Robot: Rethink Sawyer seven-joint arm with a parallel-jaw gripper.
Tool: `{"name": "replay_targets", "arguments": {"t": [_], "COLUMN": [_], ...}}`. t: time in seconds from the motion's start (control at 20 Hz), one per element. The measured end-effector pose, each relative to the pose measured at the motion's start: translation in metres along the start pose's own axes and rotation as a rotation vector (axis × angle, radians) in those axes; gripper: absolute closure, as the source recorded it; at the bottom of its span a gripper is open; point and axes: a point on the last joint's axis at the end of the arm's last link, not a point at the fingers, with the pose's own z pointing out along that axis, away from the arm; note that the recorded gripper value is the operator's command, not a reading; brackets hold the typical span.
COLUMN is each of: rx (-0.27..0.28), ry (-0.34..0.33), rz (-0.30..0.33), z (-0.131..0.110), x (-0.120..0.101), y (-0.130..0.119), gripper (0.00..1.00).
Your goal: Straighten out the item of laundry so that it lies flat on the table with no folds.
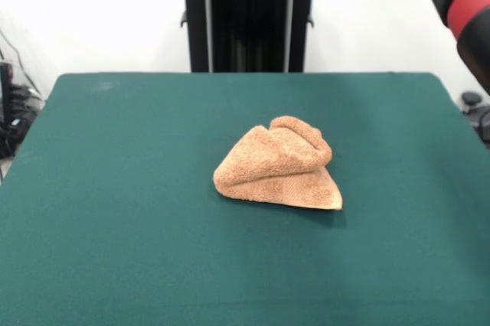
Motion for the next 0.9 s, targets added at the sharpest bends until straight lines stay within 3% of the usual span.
{"name": "replay_targets", "arguments": {"t": [0.35, 0.9], "rx": [0.002, 0.024], "ry": [-0.009, 0.014], "rz": [0.014, 0.081], "z": [0.002, 0.015], "x": [-0.004, -0.011], "y": [-0.011, -0.065], "gripper": [0.00, 0.00]}}
